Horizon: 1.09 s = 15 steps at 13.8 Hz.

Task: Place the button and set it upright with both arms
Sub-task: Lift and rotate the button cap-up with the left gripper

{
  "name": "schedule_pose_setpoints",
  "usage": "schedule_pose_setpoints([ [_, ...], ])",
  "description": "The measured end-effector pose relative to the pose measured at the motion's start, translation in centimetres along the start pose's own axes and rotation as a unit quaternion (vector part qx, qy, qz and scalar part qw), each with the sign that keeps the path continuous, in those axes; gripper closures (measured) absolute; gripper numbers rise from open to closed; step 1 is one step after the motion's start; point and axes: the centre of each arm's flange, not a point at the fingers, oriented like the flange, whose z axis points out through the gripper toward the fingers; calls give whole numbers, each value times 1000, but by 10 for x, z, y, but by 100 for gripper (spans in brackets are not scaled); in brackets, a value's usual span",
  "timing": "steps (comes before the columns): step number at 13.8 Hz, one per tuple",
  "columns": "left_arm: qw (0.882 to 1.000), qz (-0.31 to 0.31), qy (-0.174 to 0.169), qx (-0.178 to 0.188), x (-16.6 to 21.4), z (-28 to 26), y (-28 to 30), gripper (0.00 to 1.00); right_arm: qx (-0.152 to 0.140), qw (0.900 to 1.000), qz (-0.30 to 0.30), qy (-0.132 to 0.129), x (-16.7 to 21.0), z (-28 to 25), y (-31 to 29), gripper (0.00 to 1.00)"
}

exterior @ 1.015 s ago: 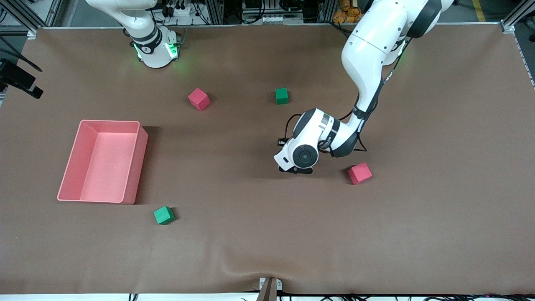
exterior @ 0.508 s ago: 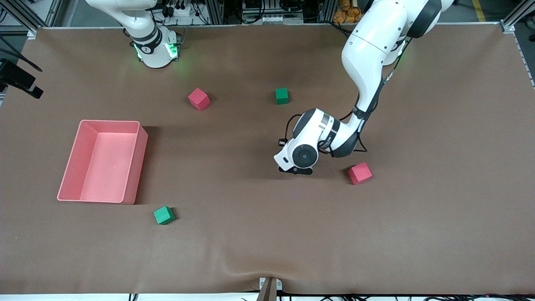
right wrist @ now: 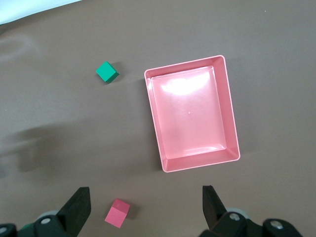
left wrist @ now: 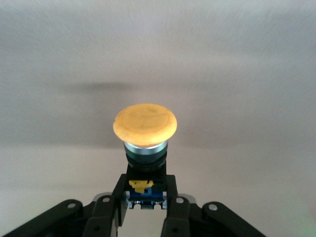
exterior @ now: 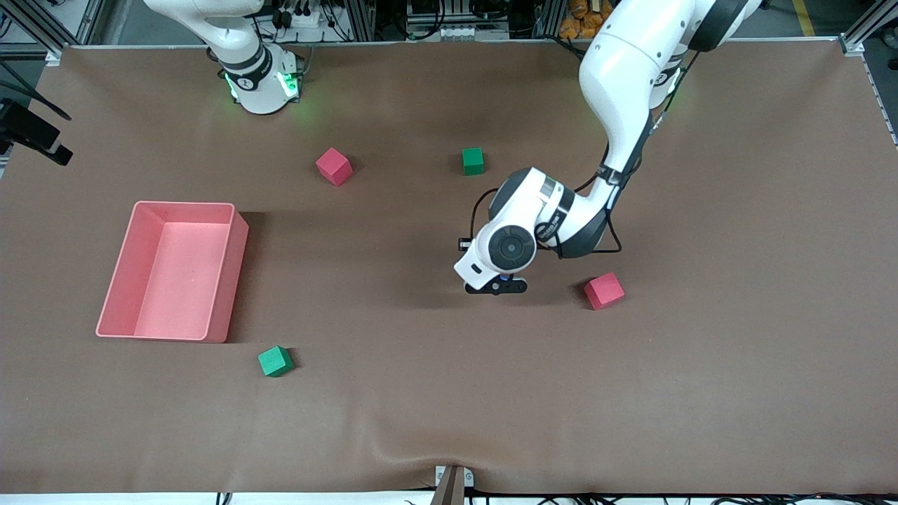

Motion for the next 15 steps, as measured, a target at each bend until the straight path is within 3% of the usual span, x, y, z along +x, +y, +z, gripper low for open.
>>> schedule_pose_setpoints([
  [3, 997, -28, 69, -13, -1, -18, 18, 67, 0, 1000, 0, 0, 0, 0, 0, 0],
  [5, 992, -40, 119, -3, -5, -20, 31, 67, 0, 1000, 0, 0, 0, 0, 0, 0],
  [10, 968, -84, 236, 31, -36, -3, 76, 67, 0, 1000, 0, 0, 0, 0, 0, 0],
  [12, 952, -107, 284, 43, -47, 18, 91, 67, 0, 1000, 0, 0, 0, 0, 0, 0],
  [15, 904, -172, 390, 46, -65, 63, 113, 67, 0, 1000, 0, 0, 0, 0, 0, 0],
])
